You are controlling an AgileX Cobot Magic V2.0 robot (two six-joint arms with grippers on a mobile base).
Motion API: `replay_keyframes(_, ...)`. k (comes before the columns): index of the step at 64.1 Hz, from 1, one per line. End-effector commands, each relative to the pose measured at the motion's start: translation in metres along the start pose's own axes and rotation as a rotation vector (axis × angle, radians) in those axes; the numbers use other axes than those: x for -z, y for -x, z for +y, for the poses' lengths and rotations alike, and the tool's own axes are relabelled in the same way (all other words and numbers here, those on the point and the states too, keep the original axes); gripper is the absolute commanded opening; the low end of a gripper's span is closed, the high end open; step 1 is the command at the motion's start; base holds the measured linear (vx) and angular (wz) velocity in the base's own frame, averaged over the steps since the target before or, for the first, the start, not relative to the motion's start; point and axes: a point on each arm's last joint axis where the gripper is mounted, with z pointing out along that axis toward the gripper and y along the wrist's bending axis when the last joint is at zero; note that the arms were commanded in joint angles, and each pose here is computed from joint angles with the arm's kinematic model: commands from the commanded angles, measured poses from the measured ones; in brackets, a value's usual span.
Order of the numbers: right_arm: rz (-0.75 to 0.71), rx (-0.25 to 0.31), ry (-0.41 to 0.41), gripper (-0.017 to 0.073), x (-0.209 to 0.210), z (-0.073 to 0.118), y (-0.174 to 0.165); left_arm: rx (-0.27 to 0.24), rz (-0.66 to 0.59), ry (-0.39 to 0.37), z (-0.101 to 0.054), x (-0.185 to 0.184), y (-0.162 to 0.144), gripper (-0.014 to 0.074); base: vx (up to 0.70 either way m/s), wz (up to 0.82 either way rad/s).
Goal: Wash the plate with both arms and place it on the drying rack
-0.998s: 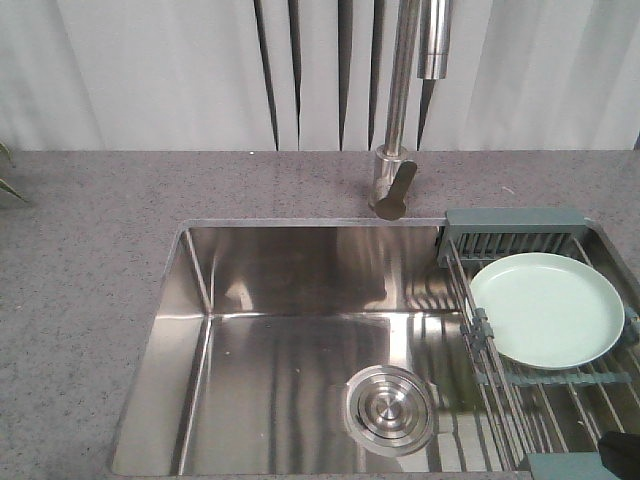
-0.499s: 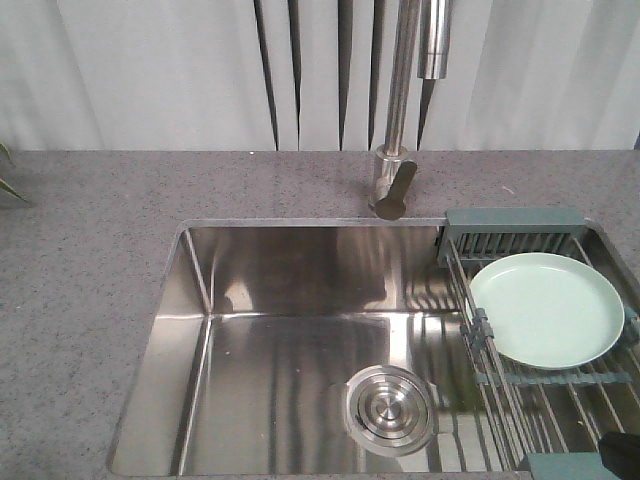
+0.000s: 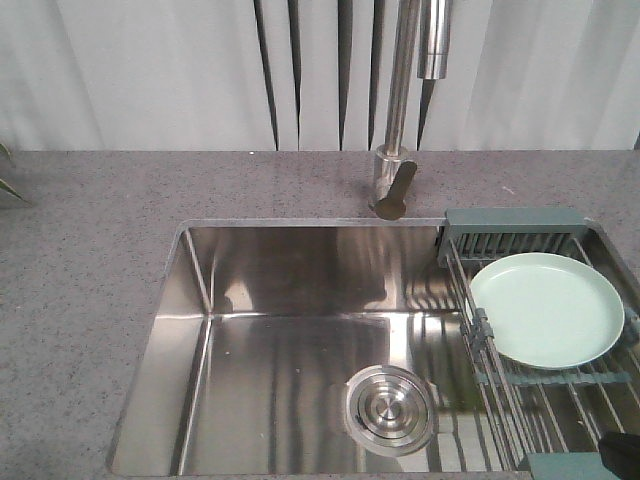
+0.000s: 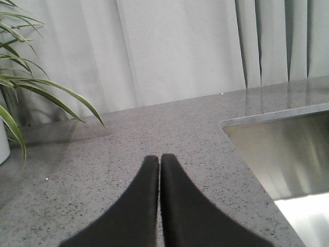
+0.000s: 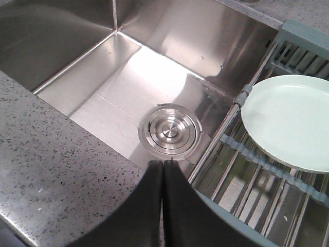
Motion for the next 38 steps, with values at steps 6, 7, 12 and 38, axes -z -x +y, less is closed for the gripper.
replay_keyframes(6, -0.065, -0.001, -0.02, -0.0006, 0.0038, -0.0023, 0.0104, -0.021, -0.06, 0.007, -0.0001, 0.0005, -0.001, -0.0006, 0.0, 0.0)
replay_keyframes(7, -0.065, -0.001, -0.02, -0.0006, 0.0038, -0.0023, 0.0104, -0.021, -0.061, 0.007, -0.0001, 0.0005, -0.0007, -0.0006, 0.0, 0.0)
replay_keyframes(12, -0.065, -0.001, -0.02, -0.0006, 0.0038, -0.0023, 0.0104, -0.021, -0.058, 0.007, -0.0001, 0.0005, -0.0008, -0.0006, 0.0, 0.0)
replay_keyframes(38, -0.066, -0.001, -0.021, -0.0006, 0.0038, -0.0023, 0.0105, -0.021, -0.058, 0.007, -0.0001, 0.0005, -0.0008, -0.0006, 0.0, 0.0)
